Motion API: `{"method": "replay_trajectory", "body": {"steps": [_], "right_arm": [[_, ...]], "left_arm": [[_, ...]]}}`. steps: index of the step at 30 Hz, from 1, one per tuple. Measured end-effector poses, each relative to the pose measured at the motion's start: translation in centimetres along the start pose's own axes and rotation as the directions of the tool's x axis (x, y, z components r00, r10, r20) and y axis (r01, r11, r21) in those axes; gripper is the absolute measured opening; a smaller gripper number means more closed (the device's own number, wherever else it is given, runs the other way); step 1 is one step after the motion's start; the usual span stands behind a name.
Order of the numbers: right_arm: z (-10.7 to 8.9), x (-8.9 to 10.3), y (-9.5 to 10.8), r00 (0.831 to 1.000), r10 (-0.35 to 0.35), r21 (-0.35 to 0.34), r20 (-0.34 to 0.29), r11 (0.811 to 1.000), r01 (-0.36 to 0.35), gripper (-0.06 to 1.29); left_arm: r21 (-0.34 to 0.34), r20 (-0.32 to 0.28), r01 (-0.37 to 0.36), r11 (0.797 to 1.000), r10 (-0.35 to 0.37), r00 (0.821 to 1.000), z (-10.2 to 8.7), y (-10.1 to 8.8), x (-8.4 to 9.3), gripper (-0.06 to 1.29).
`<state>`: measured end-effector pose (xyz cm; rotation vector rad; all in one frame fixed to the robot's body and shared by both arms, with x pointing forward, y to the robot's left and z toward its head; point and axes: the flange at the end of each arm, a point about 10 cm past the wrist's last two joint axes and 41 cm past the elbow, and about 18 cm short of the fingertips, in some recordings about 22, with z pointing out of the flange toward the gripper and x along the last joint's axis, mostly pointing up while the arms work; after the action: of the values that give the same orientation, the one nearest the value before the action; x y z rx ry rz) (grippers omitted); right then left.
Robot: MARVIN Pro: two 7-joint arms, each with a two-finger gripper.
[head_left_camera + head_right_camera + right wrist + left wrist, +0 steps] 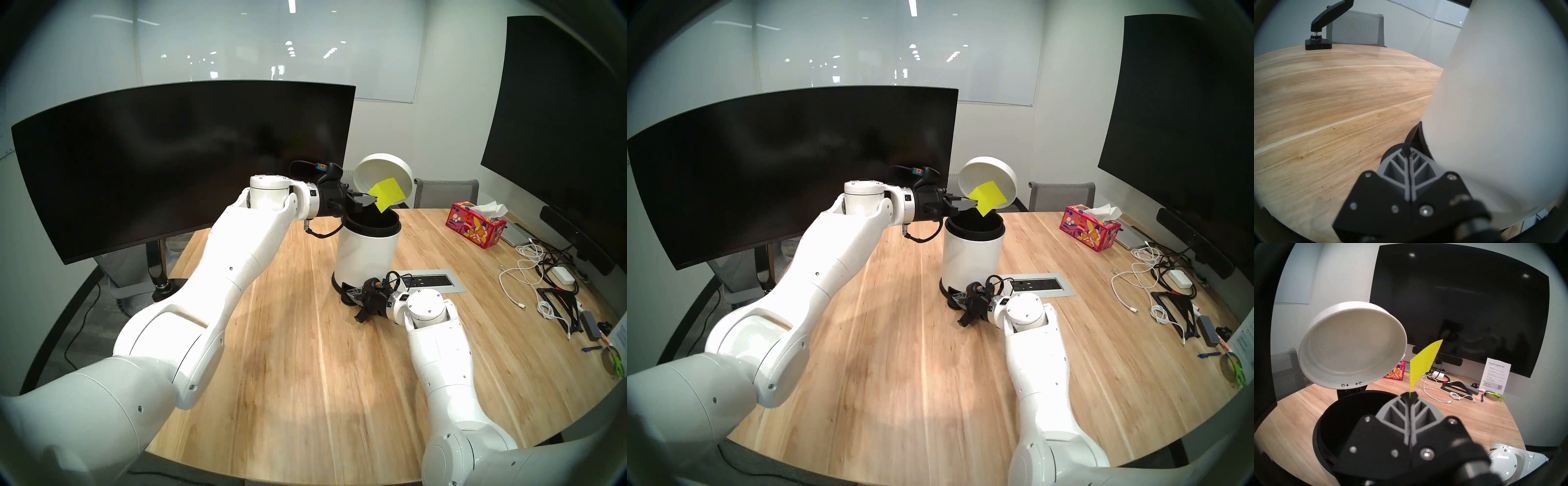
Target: Peel the sticky note off the monitor, open the trash can lid and drop the sticker into the trash can
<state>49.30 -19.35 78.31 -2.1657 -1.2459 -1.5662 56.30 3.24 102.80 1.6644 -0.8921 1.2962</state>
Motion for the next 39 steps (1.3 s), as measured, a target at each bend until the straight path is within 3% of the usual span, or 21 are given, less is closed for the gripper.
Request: {"method": "replay_trajectory", "body": {"steps": [17, 30, 39], "right_arm": [[0.0, 0.0, 0.0, 1.0, 0.001, 0.0, 0.0, 1.0, -0.001, -0.02], [0.0, 0.0, 0.0, 1.0, 0.001, 0.0, 0.0, 1.0, -0.001, -0.02], [0.0, 0.0, 0.0, 1.0, 0.001, 0.0, 0.001, 1.0, -0.001, -0.02]], "left_arm": [[0.018, 0.053, 0.014, 1.0, -0.015, 0.998, -1.4, -1.1, -0.5, -0.02], [0.037, 0.081, 0.051, 0.998, -0.053, 0.995, -1.7, -3.1, -2.2, -0.02], [0.027, 0.078, 0.055, 0.998, -0.057, 0.995, -1.5, -3.5, -1.7, -0.02]]}}
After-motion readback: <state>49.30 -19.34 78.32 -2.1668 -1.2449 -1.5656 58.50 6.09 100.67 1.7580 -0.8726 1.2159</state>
